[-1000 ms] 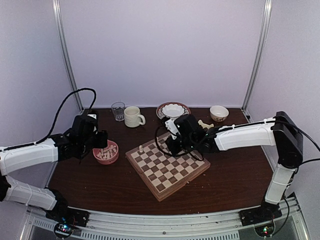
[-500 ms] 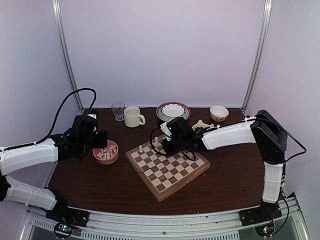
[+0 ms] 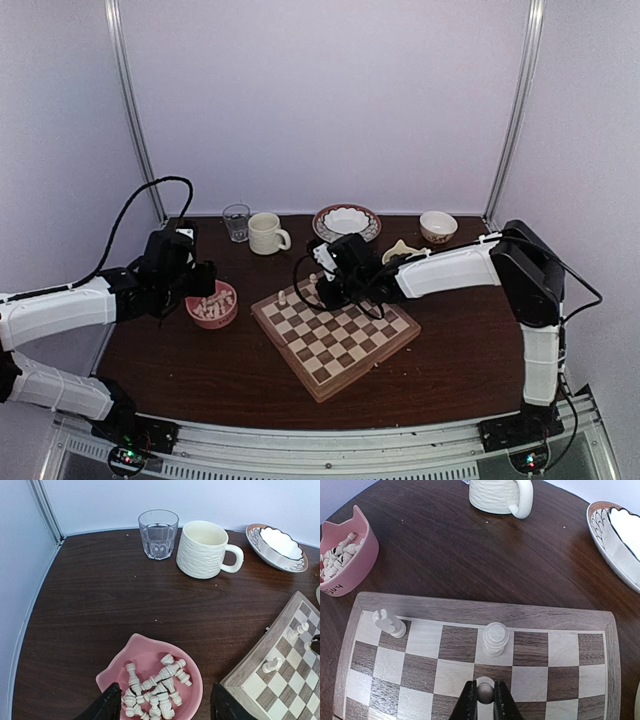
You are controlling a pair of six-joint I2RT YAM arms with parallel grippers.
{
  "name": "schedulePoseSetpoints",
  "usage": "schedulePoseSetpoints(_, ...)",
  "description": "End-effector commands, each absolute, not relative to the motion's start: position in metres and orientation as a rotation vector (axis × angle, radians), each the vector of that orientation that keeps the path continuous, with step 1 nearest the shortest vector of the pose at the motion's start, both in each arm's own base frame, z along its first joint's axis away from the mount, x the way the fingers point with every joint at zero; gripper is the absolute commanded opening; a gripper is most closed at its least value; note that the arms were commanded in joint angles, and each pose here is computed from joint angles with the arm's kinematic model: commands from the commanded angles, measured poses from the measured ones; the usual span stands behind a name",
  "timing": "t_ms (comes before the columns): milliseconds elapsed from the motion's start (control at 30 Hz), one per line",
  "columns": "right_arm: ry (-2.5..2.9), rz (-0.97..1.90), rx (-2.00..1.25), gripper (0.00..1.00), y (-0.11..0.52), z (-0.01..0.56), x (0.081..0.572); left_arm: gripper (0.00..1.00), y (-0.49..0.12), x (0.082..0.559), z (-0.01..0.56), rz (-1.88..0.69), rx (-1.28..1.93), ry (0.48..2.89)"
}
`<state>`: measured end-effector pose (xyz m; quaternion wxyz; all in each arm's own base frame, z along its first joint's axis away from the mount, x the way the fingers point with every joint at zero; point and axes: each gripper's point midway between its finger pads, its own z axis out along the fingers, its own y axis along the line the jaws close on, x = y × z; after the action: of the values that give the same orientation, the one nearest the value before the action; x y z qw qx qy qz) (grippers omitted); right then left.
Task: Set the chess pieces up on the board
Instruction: Place the pawn at d2.
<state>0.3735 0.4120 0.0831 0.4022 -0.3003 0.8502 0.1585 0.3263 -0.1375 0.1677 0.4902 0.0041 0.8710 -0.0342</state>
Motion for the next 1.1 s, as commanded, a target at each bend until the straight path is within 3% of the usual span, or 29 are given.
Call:
schedulePoseSetpoints(0, 2.144, 0.400, -0.762, 0.04, 0.416, 0.083, 0.380, 0.61, -0.141, 0.331, 0.178, -0.120, -0.006, 2.082)
schedulePoseSetpoints(1067, 2.175, 0.317, -0.784, 0.10, 0.410, 0.069, 0.384, 0.61, -0.142, 0.330, 0.178, -0.129, 0.006, 2.085)
